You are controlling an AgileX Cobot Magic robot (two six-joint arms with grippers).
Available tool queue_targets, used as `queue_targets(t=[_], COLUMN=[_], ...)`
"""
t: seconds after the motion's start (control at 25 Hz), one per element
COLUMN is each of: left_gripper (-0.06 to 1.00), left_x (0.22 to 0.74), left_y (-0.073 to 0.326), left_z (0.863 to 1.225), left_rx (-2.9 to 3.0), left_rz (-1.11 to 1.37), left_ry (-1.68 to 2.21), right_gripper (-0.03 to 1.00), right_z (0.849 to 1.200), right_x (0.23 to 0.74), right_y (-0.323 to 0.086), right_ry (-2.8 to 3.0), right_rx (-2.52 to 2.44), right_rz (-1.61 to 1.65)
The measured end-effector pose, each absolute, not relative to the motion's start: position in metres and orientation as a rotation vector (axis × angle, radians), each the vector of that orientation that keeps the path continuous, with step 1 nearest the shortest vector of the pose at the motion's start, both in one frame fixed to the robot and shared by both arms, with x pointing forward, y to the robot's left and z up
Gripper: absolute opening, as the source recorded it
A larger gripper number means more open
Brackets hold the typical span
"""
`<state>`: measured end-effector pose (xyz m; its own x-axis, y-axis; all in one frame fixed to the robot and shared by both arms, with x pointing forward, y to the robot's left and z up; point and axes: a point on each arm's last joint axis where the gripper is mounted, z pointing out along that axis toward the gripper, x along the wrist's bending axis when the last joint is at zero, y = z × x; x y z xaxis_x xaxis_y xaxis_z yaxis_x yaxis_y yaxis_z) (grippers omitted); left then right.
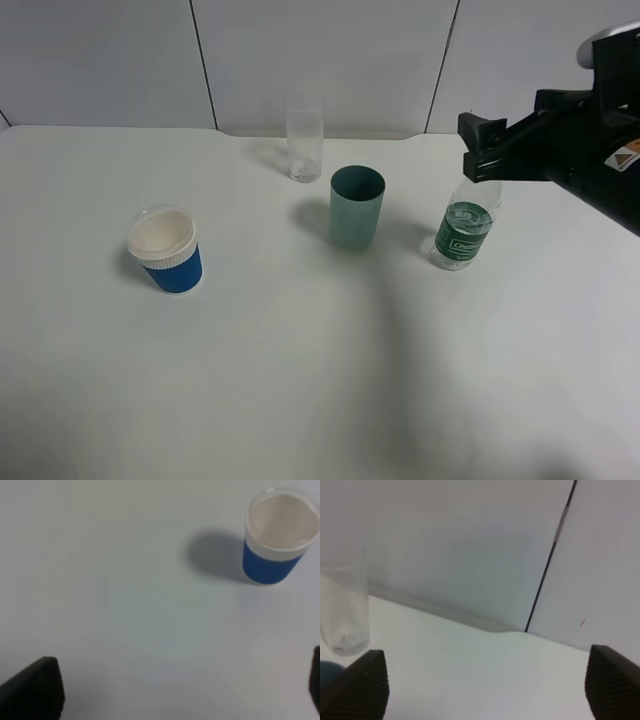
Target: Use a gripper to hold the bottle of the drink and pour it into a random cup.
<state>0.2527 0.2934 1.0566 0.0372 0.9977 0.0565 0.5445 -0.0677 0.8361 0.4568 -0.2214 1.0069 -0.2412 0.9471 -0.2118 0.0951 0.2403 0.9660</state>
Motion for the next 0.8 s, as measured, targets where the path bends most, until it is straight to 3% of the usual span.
queue_targets(t=[0.8], left_gripper=[0.99], left_x=[0.253], left_y=[0.293], left_z=[1.057], left_rx=[1.684], left_rz=[0.912], left_ry=[1.573], right_gripper=[0.78], right_z=[1.074], right_x=[0.397], right_y=[-0.309], right_ry=[1.248], right_rx=[1.138], right_rz=[1.016])
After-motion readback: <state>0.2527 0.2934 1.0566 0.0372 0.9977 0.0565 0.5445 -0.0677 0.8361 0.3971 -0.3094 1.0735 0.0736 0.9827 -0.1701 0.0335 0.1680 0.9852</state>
